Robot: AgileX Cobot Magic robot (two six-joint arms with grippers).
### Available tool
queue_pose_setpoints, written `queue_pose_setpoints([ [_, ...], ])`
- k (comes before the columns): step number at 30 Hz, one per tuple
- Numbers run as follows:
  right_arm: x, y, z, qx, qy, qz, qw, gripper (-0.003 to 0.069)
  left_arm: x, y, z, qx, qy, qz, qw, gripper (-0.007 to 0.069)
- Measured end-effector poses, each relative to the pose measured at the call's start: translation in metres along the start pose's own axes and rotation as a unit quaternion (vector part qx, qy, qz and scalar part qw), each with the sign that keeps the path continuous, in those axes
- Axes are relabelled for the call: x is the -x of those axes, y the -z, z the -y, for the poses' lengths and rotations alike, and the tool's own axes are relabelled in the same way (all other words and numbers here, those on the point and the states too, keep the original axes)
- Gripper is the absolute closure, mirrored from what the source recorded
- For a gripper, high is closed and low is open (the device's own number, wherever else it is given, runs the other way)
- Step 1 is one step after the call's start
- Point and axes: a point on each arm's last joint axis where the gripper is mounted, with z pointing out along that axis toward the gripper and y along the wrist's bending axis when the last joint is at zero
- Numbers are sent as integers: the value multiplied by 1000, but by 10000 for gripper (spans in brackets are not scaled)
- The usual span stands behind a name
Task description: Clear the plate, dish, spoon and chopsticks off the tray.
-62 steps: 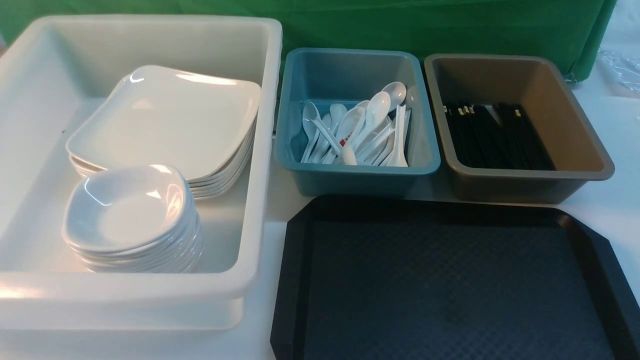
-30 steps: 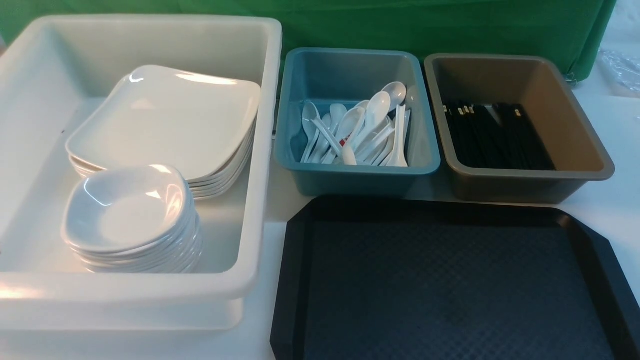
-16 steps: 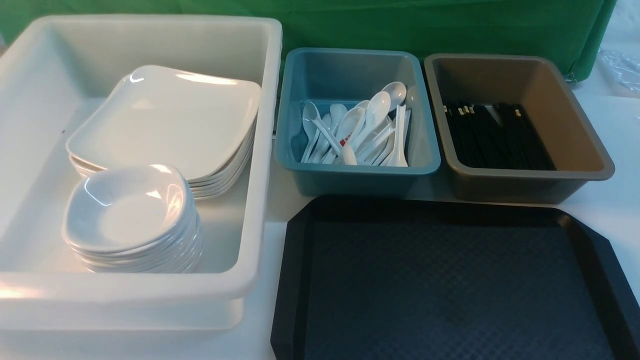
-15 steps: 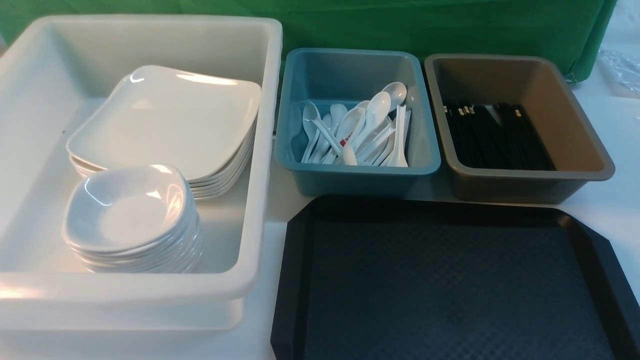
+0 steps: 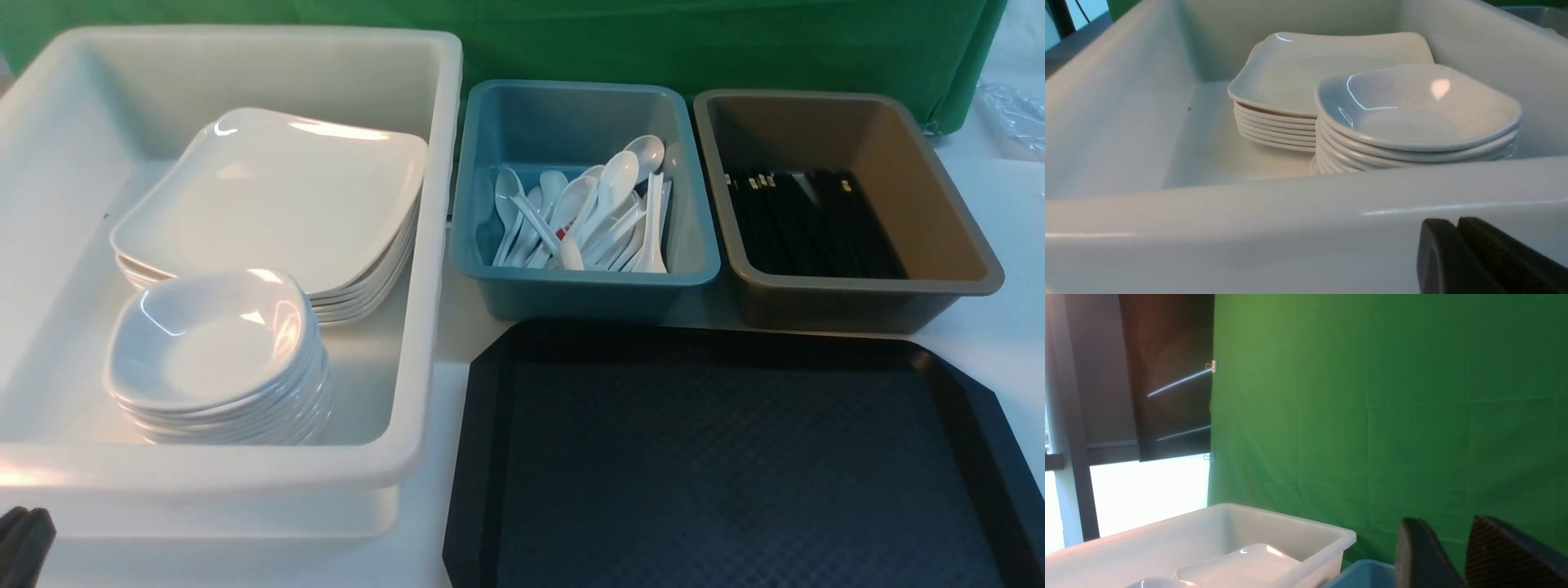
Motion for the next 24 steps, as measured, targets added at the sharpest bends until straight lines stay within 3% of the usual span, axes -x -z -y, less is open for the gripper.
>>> queue_pose_setpoints([
  [24,0,0,0,0,-1,0,1000,422,1,0,-1,8,-2,4,1000,590],
])
